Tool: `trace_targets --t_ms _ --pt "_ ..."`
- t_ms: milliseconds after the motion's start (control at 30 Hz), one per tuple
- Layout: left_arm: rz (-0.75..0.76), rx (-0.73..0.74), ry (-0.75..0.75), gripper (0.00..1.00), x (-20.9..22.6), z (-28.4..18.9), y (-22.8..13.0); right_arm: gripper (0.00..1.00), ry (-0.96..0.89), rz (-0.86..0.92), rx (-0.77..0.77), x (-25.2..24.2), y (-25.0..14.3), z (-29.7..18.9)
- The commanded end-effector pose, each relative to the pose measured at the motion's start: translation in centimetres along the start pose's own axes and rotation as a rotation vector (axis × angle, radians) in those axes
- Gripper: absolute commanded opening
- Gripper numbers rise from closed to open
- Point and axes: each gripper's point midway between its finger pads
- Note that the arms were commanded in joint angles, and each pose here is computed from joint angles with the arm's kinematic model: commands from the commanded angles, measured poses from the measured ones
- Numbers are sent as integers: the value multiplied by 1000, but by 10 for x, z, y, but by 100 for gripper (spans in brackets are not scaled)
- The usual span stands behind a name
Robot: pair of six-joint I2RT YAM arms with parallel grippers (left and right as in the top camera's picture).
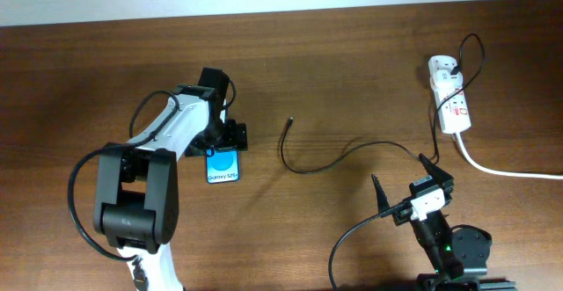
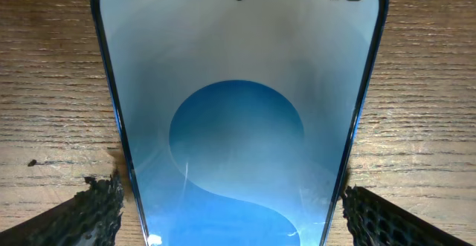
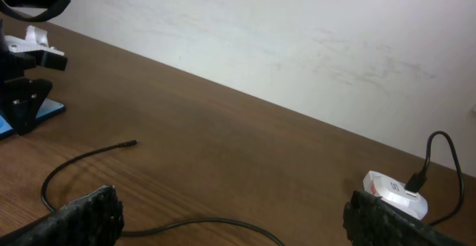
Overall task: Plug charger to phone and switch on socket
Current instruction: 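Lower the left gripper onto the phone's top edge, then close the left gripper on the phone and lift it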
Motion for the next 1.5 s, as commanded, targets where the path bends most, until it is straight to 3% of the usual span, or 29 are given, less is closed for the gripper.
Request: trace_targets --t_ms 0,367,567,900,1467 --pt "-12 30 -5 99 -1 10 -6 99 5 -4 -1 2 -2 0" --pt "2 114 14 100 -4 47 -18 99 5 -4 -1 2 -2 0" --pt "8 124 16 90 -6 51 -20 99 5 -3 -1 2 -2 0" --pt "8 124 16 84 -6 51 -20 99 5 -3 -1 2 -2 0" --pt "10 61 2 84 -16 1 20 98 5 -3 -1 2 -2 0"
Point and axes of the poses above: each gripper's point midway between its finger pads, its own z axis out along the fingers, its own x axis along the line the jaws close on, y = z × x, and after that the axes turned 4 degrees about z, right-handed
